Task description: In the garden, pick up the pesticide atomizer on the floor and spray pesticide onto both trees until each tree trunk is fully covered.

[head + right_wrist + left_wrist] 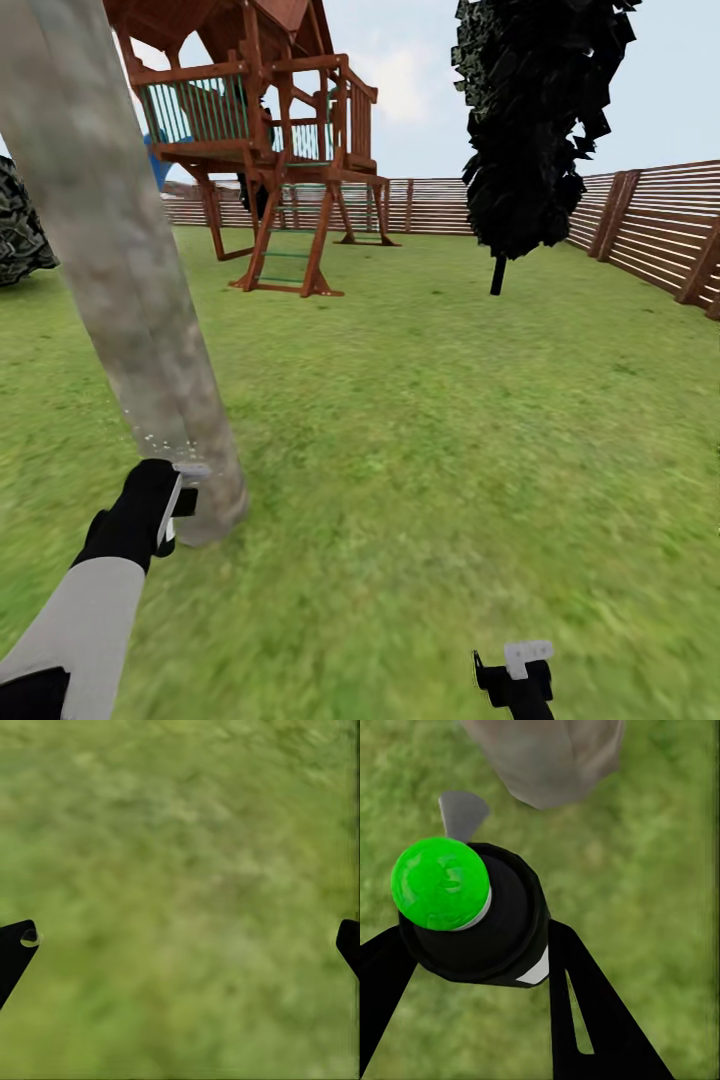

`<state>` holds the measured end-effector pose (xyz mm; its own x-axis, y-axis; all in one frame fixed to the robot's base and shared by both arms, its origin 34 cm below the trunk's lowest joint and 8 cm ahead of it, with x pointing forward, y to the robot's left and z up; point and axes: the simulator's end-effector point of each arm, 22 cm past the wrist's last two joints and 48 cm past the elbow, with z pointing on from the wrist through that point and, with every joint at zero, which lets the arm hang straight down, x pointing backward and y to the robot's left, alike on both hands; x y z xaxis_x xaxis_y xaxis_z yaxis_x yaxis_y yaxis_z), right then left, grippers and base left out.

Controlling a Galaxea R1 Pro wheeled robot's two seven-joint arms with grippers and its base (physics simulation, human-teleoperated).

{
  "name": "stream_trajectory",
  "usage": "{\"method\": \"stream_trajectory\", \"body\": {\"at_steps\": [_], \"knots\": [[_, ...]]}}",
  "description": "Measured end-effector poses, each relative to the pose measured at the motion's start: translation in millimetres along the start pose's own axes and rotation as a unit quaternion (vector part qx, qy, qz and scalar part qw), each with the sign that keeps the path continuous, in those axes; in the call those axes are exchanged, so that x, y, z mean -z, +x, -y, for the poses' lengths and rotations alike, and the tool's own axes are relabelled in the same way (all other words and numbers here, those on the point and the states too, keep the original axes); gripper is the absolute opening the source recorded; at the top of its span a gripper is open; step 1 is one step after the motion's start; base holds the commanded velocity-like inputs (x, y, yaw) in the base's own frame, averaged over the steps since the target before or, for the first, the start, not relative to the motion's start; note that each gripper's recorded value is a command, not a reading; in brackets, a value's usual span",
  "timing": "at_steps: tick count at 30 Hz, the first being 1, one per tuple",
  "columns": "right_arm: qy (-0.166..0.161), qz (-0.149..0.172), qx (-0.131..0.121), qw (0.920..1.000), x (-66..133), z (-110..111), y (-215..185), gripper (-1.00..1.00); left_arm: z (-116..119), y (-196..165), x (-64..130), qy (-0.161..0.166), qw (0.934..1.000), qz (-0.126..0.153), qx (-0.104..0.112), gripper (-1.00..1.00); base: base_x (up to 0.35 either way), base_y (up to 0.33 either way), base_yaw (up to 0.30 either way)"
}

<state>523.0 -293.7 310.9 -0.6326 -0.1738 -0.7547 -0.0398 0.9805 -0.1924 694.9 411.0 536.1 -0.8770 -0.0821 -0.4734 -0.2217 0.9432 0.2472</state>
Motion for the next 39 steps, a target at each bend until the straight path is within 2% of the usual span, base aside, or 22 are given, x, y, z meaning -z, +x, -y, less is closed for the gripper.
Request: {"method": "stream_trajectory", "body": {"at_steps": [6,11,16,20,28,39], "knots": [[-0.001,0.000,0.000,1.0000,0.1,-1,0,1.00,-2,-5,2.0,-0.001,1.0000,0.003,0.001,-1.00,0.004,-0.274,0.034],[-0.001,-0.001,0.000,1.0000,0.3,-2,0,1.00,-3,-22,9.7,0.001,0.9999,0.013,0.007,-1.00,0.156,-0.240,0.256],[-0.002,-0.001,0.000,1.0000,0.4,-2,0,1.00,-3,-23,10.3,0.001,0.9999,0.014,0.007,-1.00,0.259,-0.174,0.277],[-0.002,-0.001,0.000,1.0000,0.4,-2,0,1.00,-3,-21,9.2,0.001,0.9999,0.012,0.007,-1.00,0.272,-0.170,0.250],[-0.002,-0.001,0.000,1.0000,0.3,-2,1,1.00,-4,-15,6.0,0.001,0.9999,0.008,0.008,-1.00,0.156,-0.234,0.034],[-0.003,-0.001,0.000,1.0000,0.3,-3,0,1.00,1,-8,2.5,0.003,1.0000,0.000,0.003,-1.00,0.100,-0.267,0.241]]}}
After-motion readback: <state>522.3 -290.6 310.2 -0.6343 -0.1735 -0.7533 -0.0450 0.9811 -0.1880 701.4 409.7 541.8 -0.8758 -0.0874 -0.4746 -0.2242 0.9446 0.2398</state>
